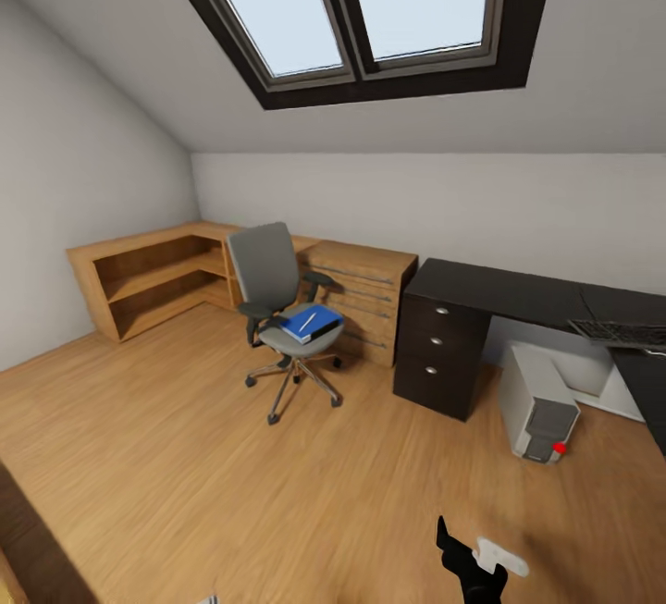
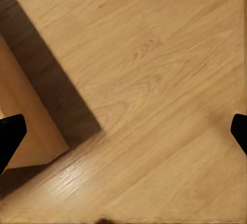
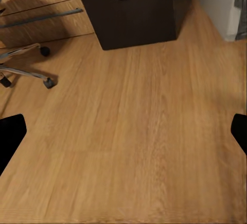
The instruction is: In the bedroom, organize the workspace by keeping the computer under the desk, ensuring the monitor is on the desk, placing the keyboard on the desk next to the monitor, placing the mouse on the desk next to the keyboard, moving the folder from the swivel chair onto the desk next to the mouse, stacking the notebook on top of the folder with the pen on top of the notebook, and positioning the swivel chair next to the desk.
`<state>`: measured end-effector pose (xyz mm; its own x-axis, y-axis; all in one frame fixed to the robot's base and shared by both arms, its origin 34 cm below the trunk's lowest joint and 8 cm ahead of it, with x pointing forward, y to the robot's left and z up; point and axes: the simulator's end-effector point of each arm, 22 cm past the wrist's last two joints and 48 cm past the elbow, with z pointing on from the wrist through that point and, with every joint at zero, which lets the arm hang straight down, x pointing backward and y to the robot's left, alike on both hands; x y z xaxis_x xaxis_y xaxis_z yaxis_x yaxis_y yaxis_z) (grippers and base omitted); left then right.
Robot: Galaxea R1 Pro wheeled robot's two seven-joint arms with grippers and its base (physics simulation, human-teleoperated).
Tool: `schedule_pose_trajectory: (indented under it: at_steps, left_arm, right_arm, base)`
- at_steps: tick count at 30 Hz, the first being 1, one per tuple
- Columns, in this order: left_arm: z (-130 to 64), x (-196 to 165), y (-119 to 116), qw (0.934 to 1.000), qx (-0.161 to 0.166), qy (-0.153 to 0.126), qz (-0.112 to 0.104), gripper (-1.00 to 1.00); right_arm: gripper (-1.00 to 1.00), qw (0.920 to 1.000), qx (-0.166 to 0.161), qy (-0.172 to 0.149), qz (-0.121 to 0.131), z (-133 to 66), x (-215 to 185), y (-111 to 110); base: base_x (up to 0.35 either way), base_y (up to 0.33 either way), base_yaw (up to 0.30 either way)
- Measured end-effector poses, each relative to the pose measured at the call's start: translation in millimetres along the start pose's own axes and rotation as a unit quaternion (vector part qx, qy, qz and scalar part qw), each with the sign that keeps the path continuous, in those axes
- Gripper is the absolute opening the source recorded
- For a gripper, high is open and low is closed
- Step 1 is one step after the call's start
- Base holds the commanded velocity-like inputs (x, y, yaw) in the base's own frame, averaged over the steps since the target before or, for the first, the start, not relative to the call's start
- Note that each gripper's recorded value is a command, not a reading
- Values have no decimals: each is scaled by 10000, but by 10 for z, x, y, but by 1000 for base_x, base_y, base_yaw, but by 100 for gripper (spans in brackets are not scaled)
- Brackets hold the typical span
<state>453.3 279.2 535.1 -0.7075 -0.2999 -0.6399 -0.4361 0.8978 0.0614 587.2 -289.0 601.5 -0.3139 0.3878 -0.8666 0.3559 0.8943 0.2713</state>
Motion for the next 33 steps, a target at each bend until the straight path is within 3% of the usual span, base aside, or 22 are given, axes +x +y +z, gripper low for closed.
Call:
schedule_pose_trajectory:
  at_steps: [7, 16, 33]
  left_arm:
    - [-82, -44, 8, 10000, -4, 44, 25, 100]
    - [-186, -94, 20, 9999, -12, 104, 59, 100]
    - [-393, 41, 96, 9989, -81, 423, 211, 100]
  right_arm:
    - [100, 10000, -26, 44, -34, -44, -65, 37]
    - [100, 9983, -362, 158, -434, -111, -109, 210]
    - [100, 9974, -395, 276, -528, -228, -233, 271]
  base:
    - [-339, 1, -182]
    - [-340, -1, -183]
    - [-341, -67, -184]
